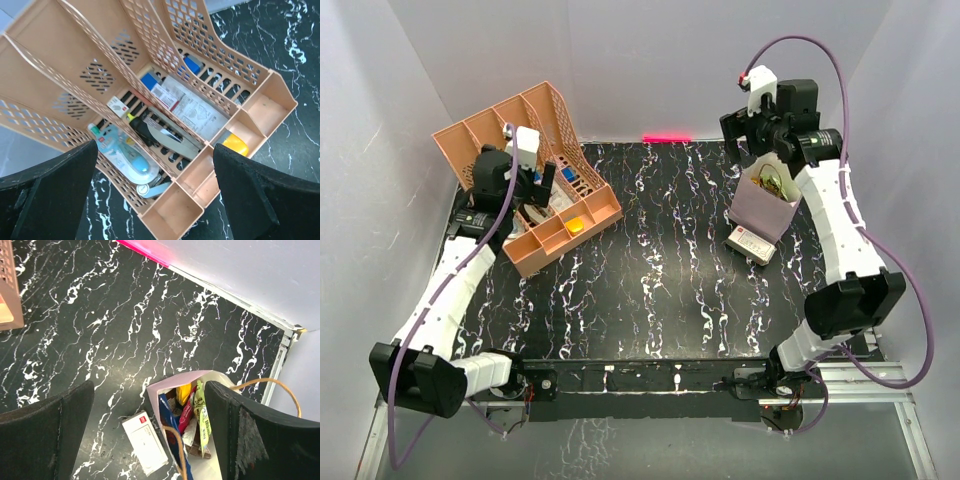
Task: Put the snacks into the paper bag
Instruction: Reset both arms
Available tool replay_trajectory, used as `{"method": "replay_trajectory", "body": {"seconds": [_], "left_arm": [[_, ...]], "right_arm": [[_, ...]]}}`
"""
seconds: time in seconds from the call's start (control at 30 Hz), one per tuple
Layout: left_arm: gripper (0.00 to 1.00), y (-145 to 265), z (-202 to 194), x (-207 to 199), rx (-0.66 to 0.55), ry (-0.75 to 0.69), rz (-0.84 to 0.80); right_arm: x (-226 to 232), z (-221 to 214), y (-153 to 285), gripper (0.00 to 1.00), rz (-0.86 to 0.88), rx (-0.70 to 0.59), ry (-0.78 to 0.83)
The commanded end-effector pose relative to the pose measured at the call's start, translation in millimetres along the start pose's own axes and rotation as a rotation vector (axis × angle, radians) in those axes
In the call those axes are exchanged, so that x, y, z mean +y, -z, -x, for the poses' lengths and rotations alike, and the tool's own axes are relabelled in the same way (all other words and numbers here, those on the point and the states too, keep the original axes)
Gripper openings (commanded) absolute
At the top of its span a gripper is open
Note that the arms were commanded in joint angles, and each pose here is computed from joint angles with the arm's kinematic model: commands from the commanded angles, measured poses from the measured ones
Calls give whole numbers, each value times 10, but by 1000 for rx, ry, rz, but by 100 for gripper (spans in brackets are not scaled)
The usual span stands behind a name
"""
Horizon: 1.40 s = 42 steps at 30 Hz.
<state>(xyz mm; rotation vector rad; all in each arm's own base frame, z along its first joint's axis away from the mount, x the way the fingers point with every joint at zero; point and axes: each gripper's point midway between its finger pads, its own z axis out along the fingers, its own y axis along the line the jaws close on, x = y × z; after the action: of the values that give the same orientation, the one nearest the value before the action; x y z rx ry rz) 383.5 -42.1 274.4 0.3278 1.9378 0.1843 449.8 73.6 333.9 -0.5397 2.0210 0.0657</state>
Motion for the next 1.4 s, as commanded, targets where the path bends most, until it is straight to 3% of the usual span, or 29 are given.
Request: {"method": "replay_trajectory", "body": {"seconds": [0.0, 0.4, 0.67, 1.07, 1.37], "left_arm": [[99, 310, 520, 228, -130, -25, 46], [98, 587, 880, 309, -247, -70, 38], [99, 753, 872, 492, -275, 62, 100], [98, 648, 800, 377, -295, 198, -5], [98, 412, 916, 342, -251, 171, -57]], "right_arm": [[19, 444, 463, 98, -31, -209, -18], [57, 277, 981, 98, -106, -308, -1], [-42, 300, 1315, 99, -122, -390, -48], [-147, 261, 1457, 98, -153, -443, -56], [-310, 282, 1435, 98, -218, -460, -70]]}}
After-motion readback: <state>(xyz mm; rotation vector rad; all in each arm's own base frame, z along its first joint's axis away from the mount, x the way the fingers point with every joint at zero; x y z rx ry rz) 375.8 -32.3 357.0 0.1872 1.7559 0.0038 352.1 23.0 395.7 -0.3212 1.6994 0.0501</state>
